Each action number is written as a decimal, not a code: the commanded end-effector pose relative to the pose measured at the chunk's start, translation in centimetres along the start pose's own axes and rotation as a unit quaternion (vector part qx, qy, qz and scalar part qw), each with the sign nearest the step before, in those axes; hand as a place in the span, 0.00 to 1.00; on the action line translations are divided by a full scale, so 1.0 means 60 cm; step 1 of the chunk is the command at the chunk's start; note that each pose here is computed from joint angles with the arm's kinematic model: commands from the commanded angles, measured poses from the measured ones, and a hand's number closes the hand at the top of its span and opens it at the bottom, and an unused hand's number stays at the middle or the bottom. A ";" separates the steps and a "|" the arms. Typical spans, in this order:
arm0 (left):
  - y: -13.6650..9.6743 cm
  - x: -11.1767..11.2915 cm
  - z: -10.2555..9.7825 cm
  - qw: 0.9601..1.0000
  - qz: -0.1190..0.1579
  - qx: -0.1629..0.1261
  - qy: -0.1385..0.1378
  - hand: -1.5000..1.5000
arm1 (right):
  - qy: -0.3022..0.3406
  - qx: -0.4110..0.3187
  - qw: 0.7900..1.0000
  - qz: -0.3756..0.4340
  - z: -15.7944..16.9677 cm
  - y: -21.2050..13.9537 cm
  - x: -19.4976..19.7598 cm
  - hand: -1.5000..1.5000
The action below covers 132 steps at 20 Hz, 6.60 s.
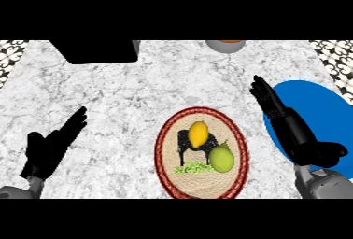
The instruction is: Pick the lemon from the placemat and place it in the plate
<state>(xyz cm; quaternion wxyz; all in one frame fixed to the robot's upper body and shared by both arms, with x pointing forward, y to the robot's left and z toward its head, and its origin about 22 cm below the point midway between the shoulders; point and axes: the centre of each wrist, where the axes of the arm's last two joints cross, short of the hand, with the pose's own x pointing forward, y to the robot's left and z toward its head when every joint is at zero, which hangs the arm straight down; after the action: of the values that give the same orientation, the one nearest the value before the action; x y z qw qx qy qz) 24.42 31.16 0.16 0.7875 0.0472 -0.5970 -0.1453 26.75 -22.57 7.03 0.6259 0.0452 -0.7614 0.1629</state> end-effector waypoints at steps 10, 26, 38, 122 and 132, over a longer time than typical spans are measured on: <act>-0.045 -0.011 -0.014 0.993 0.047 0.104 0.025 0.50 | 0.058 -0.023 0.905 0.421 -0.033 -0.081 0.022 1.00; -0.101 0.003 -0.023 0.990 0.062 0.128 0.024 0.50 | 0.077 -0.007 0.956 0.282 -0.011 0.085 -0.100 0.00; -0.089 0.018 -0.043 0.989 0.061 0.134 0.025 0.50 | 0.248 0.166 0.878 0.375 -0.104 0.109 0.006 0.00; -0.110 0.016 -0.018 0.988 0.067 0.139 0.019 0.50 | 0.193 -0.297 0.811 0.465 0.038 -0.241 0.021 1.00; -0.127 0.023 -0.022 0.990 0.060 0.127 0.012 0.50 | 0.285 -0.197 0.825 0.446 0.037 -0.280 -0.095 1.00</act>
<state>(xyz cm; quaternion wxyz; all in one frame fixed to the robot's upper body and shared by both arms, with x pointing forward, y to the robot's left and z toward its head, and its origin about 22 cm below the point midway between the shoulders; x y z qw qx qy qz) 24.93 24.54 -0.73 0.7929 0.1135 -0.5984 -0.0191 30.34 -39.01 7.40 0.6447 -0.5010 -0.5159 0.2594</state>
